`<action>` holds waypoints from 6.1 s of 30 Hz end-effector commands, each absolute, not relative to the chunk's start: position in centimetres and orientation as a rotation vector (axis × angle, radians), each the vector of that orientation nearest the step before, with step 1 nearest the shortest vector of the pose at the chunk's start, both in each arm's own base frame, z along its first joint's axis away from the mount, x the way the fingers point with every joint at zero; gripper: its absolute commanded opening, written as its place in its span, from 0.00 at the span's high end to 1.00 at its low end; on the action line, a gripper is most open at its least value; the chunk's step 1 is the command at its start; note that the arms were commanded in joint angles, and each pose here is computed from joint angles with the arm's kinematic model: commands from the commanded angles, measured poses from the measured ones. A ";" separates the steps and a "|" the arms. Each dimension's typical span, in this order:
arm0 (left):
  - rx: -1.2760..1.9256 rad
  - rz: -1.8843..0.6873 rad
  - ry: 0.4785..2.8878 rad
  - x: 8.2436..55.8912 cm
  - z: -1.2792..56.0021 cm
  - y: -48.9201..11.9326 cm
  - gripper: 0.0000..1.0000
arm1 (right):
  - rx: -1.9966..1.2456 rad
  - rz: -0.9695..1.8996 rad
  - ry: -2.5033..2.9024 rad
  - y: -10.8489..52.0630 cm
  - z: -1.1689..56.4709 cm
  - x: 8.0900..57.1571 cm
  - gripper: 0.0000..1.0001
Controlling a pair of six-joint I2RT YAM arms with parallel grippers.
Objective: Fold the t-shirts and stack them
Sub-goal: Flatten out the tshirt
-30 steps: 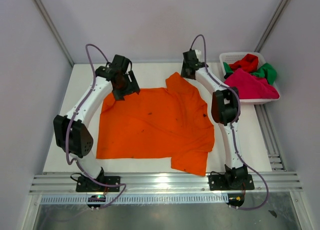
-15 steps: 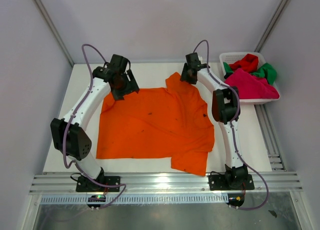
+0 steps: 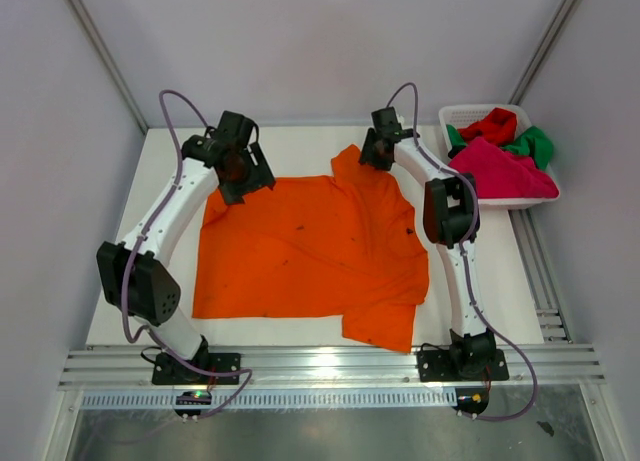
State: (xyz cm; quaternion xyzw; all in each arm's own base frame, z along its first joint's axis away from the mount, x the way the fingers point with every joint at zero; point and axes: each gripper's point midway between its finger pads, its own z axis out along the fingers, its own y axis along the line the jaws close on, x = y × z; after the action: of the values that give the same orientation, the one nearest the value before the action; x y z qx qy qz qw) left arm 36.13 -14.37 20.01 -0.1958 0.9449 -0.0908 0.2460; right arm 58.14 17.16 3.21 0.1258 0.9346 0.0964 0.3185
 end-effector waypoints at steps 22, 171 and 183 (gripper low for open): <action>-0.538 -0.239 2.512 34.6 23.0 -13.2 0.24 | 0.596 -0.004 2.611 11.9 1.3 51.1 0.48; -0.720 0.134 2.727 37.1 11.8 -13.3 0.30 | 0.092 0.265 2.180 15.6 13.7 51.9 0.97; -0.699 0.111 2.750 37.3 12.2 -13.8 0.30 | 0.036 0.270 2.263 17.9 11.4 43.6 0.97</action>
State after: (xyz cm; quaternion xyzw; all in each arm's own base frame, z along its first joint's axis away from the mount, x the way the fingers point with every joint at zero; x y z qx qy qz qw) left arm 37.10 -13.64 11.58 -0.2387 0.9586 0.0414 0.1495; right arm 44.17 17.94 10.32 0.0015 0.9108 0.1058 0.3991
